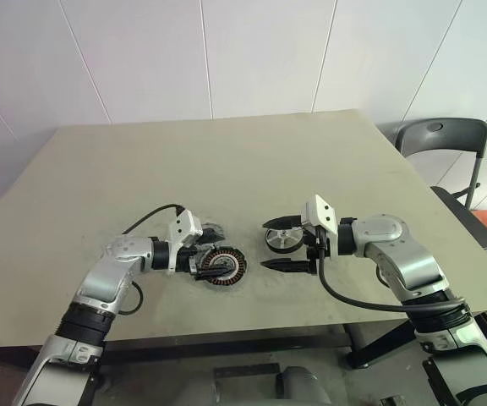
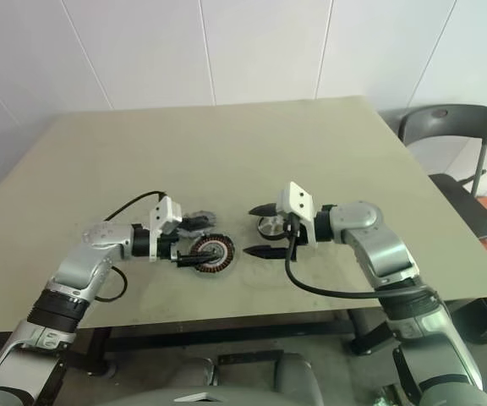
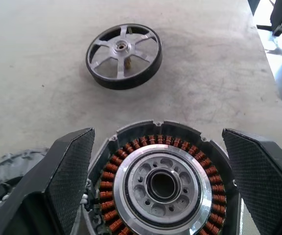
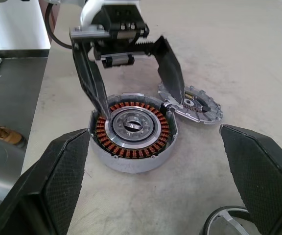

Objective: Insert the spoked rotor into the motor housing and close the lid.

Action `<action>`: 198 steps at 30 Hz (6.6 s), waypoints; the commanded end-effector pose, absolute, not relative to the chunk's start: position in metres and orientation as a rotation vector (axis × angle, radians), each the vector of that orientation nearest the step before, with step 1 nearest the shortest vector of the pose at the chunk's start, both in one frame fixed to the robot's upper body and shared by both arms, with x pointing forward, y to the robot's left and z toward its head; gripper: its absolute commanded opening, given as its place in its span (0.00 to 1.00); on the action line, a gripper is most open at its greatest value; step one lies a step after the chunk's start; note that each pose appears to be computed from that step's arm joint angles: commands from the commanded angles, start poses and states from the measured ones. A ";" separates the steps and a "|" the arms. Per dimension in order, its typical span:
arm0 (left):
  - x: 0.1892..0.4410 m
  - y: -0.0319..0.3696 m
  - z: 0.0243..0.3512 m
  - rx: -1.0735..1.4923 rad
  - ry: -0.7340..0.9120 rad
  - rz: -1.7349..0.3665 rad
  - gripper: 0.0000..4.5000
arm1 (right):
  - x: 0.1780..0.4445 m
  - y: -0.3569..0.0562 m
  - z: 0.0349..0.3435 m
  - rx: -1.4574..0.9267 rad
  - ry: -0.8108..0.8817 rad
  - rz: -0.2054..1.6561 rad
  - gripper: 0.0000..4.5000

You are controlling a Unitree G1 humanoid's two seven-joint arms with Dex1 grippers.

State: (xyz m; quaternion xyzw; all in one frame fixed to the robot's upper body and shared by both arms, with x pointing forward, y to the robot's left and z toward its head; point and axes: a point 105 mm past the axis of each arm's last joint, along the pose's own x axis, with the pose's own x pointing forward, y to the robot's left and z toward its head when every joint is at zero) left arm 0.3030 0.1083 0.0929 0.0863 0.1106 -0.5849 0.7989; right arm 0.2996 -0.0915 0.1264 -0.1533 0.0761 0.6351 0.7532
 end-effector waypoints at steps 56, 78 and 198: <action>0.266 0.186 0.109 0.096 0.194 -0.745 1.00 | 0.324 -0.027 0.064 -0.481 0.361 1.541 0.00; 0.258 0.215 0.074 0.088 0.187 -0.708 1.00 | 0.323 -0.022 0.056 -0.454 0.431 1.527 0.00; 0.254 0.203 0.093 0.117 0.114 -0.798 1.00 | 0.328 0.021 0.097 -0.376 0.246 1.563 0.00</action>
